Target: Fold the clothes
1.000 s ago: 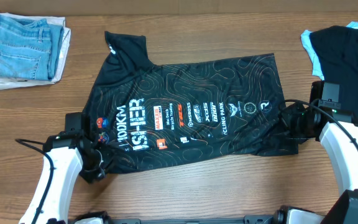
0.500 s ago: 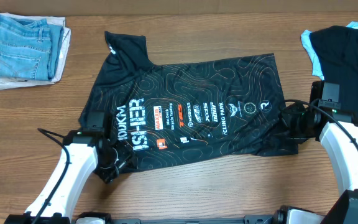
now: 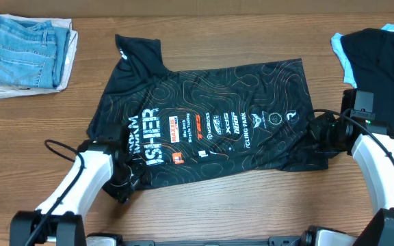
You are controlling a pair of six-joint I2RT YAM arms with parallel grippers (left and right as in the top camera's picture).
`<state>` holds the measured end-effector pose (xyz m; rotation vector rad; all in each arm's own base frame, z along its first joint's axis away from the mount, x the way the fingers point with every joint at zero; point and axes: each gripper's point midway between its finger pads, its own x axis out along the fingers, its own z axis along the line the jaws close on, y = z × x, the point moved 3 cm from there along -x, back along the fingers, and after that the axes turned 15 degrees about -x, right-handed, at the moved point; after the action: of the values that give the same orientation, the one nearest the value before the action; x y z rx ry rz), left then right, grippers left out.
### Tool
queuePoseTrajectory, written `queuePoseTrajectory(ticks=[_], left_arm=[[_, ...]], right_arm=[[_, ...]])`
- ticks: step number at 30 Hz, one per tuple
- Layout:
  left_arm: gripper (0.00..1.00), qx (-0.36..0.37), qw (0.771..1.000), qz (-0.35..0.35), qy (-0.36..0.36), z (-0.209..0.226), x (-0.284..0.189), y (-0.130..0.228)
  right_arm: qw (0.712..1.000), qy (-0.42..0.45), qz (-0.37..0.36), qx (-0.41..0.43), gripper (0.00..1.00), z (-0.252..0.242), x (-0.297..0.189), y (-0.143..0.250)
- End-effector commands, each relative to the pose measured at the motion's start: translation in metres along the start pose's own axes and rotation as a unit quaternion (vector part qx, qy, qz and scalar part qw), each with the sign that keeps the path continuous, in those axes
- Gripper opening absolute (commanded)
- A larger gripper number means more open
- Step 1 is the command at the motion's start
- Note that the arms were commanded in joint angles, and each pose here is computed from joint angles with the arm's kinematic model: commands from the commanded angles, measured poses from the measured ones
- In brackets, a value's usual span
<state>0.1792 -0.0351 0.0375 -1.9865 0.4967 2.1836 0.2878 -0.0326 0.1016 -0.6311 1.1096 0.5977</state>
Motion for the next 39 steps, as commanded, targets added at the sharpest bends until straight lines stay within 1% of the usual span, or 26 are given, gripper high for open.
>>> queuePoseTrajectory(ticks=[1, 3, 6, 7, 11, 16, 21, 24, 28, 33, 39], left_arm=[[0.46, -0.007, 1.0, -0.008, -0.015, 0.001, 0.008, -0.003], [0.29, -0.007, 1.0, -0.009, -0.018, 0.002, 0.009, -0.003], [0.09, -0.007, 1.0, -0.008, -0.023, 0.003, 0.008, -0.003], [0.04, -0.007, 1.0, -0.008, -0.025, 0.004, 0.007, -0.002], [0.04, -0.01, 0.999, -0.002, -0.047, 0.008, -0.004, 0.0], [0.04, 0.007, 0.998, 0.003, -0.06, 0.002, -0.038, 0.003], [0.05, 0.031, 0.999, -0.008, -0.021, -0.022, -0.067, 0.001], [0.07, 0.036, 0.999, -0.018, 0.011, -0.037, -0.07, -0.003], [0.05, 0.04, 0.998, -0.03, 0.045, -0.055, -0.068, -0.009], [0.04, 0.04, 0.993, -0.08, 0.073, -0.075, -0.066, -0.026], [0.04, 0.036, 0.987, -0.134, 0.084, -0.083, -0.069, -0.042]], right_arm=[[1.0, -0.002, -0.011, -0.003, 0.06, 0.004, -0.006, -0.007], [1.0, 0.0, -0.008, -0.002, 0.06, 0.004, -0.006, -0.006], [1.0, 0.001, -0.007, -0.002, 0.06, 0.003, -0.006, -0.005], [1.0, 0.0, -0.007, -0.002, 0.06, 0.003, -0.006, -0.005], [1.0, -0.002, -0.011, -0.003, 0.06, 0.005, -0.006, -0.007], [0.999, -0.014, -0.03, -0.001, 0.05, 0.01, -0.006, -0.015], [0.998, -0.029, -0.05, 0.017, 0.05, 0.016, -0.007, -0.024], [0.997, -0.036, -0.061, 0.018, 0.06, 0.019, -0.008, -0.029], [0.996, -0.043, -0.071, 0.016, 0.05, 0.022, -0.006, -0.034], [0.996, -0.048, -0.078, 0.018, 0.04, 0.025, 0.005, -0.043], [0.994, -0.059, -0.093, 0.018, 0.04, 0.03, 0.013, -0.054]])
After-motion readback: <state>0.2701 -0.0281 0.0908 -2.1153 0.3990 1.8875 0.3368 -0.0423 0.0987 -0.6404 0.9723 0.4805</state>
